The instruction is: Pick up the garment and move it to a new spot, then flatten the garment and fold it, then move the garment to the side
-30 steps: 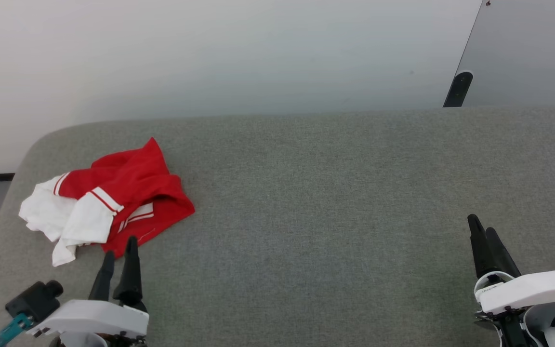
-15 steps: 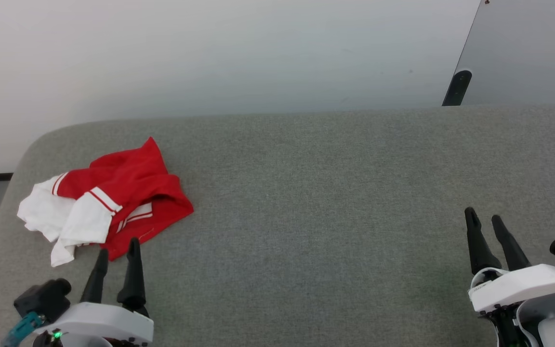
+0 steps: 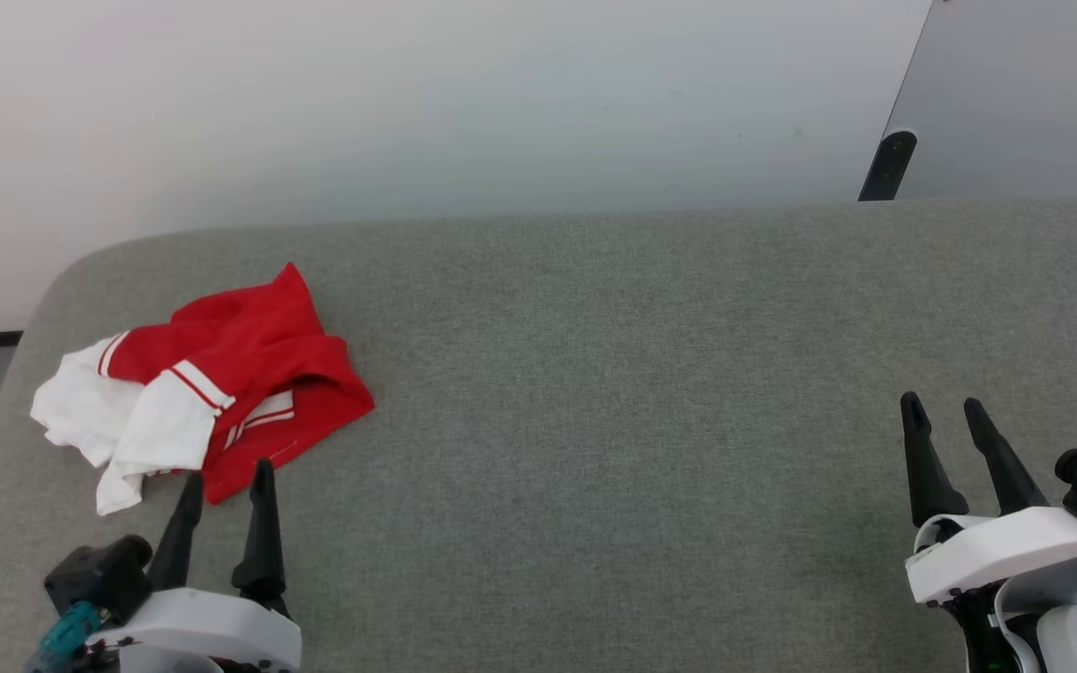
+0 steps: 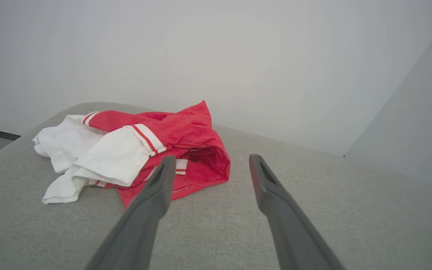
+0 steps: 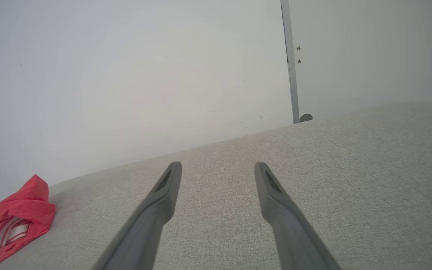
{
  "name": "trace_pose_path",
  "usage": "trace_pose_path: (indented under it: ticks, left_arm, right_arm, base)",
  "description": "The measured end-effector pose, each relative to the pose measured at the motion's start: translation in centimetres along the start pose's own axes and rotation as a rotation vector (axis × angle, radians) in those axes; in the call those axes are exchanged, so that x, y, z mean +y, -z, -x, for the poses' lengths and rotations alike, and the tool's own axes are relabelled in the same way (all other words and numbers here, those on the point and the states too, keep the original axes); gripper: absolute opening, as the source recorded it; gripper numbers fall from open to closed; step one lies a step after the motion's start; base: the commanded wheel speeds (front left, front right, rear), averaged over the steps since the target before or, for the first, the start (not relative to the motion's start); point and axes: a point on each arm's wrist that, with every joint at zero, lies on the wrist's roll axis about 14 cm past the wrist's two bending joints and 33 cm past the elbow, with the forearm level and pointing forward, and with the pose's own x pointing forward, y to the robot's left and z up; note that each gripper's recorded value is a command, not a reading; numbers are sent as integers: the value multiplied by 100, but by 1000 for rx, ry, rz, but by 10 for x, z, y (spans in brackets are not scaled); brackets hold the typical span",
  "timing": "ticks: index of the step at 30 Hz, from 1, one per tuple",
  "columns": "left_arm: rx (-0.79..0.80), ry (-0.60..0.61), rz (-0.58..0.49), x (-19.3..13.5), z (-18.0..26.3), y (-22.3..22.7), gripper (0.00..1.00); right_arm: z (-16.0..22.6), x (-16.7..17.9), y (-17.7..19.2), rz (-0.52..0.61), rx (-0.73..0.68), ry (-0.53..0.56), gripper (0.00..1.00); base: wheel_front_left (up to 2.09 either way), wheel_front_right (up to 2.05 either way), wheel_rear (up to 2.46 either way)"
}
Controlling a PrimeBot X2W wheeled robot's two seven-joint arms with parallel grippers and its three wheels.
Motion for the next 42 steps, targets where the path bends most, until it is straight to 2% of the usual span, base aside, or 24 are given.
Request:
trace_pose_path:
  ticks: [18, 36, 42]
  left_arm:
    - [-21, 15, -133, 1, -3, -1, 100]
    - [-42, 37, -215, 0, -5, -2, 100]
    - [-52, 36, -214, -2, -5, -3, 100]
  right_arm:
    - [-7, 1, -8, 158, -33, -20, 100]
    - [-8, -1, -14, 237, -71, -19, 100]
    - [-8, -1, -12, 207, -78, -10, 100]
  base:
    - [0, 0, 0]
    - [0, 0, 0]
    - [0, 0, 0]
